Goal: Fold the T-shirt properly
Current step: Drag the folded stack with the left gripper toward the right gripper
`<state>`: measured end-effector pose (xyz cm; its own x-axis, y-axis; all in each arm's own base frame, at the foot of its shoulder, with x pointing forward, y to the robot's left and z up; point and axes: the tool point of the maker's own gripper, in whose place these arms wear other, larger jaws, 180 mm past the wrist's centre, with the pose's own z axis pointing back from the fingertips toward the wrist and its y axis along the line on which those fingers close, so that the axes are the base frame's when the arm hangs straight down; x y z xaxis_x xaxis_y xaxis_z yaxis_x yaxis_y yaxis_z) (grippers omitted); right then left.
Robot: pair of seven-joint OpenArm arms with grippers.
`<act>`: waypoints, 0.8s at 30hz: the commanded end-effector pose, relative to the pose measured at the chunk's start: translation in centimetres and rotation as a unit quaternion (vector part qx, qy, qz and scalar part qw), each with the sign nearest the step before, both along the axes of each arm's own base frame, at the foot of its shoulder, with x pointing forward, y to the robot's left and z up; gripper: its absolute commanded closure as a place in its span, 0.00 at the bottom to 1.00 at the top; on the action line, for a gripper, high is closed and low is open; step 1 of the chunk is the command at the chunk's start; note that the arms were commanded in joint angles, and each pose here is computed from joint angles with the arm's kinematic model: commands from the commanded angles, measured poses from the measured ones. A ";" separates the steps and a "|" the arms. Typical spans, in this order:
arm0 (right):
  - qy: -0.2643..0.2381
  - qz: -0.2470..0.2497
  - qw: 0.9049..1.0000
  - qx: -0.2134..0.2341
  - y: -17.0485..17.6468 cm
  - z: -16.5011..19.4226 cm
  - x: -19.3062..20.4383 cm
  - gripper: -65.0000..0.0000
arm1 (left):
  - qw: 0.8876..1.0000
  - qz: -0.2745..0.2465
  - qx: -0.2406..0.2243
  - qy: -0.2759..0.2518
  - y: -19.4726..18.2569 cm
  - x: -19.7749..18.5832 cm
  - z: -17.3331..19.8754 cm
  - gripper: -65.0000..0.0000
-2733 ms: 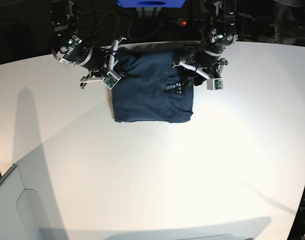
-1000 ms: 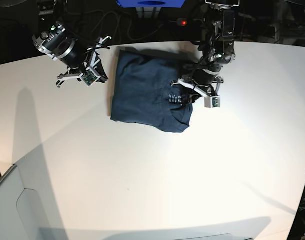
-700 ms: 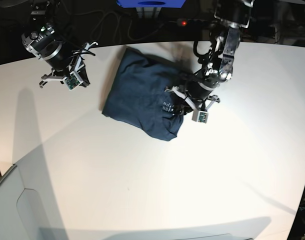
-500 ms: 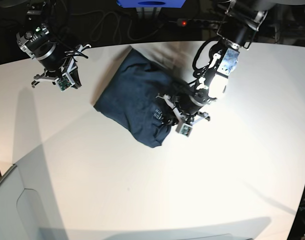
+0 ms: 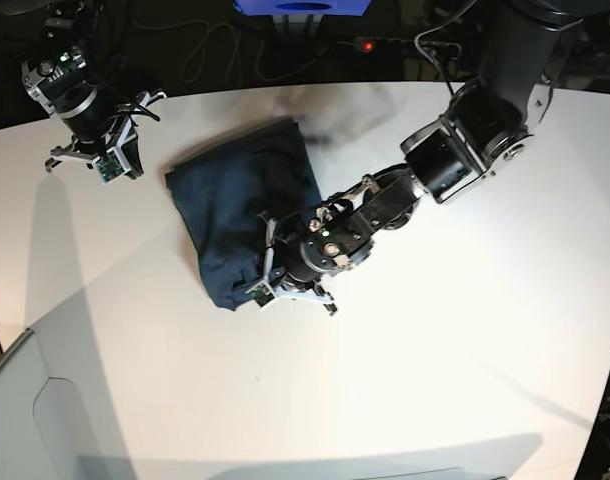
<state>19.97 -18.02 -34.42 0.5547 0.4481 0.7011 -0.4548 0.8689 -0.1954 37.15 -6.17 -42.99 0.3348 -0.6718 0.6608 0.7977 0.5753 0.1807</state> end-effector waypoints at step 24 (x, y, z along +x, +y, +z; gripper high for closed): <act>-0.012 -0.011 0.999 0.038 1.8 0.3 -0.1 1.00 | 0.990 -0.122 0.063 -0.034 -5.2 -0.9 1.4 1.00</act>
<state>19.46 -16.54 -34.98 0.5811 0.3768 0.7213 -0.4177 0.8988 -0.1330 36.04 -11.34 -41.90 0.1120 -0.7952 0.5959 0.8871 0.3503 0.3007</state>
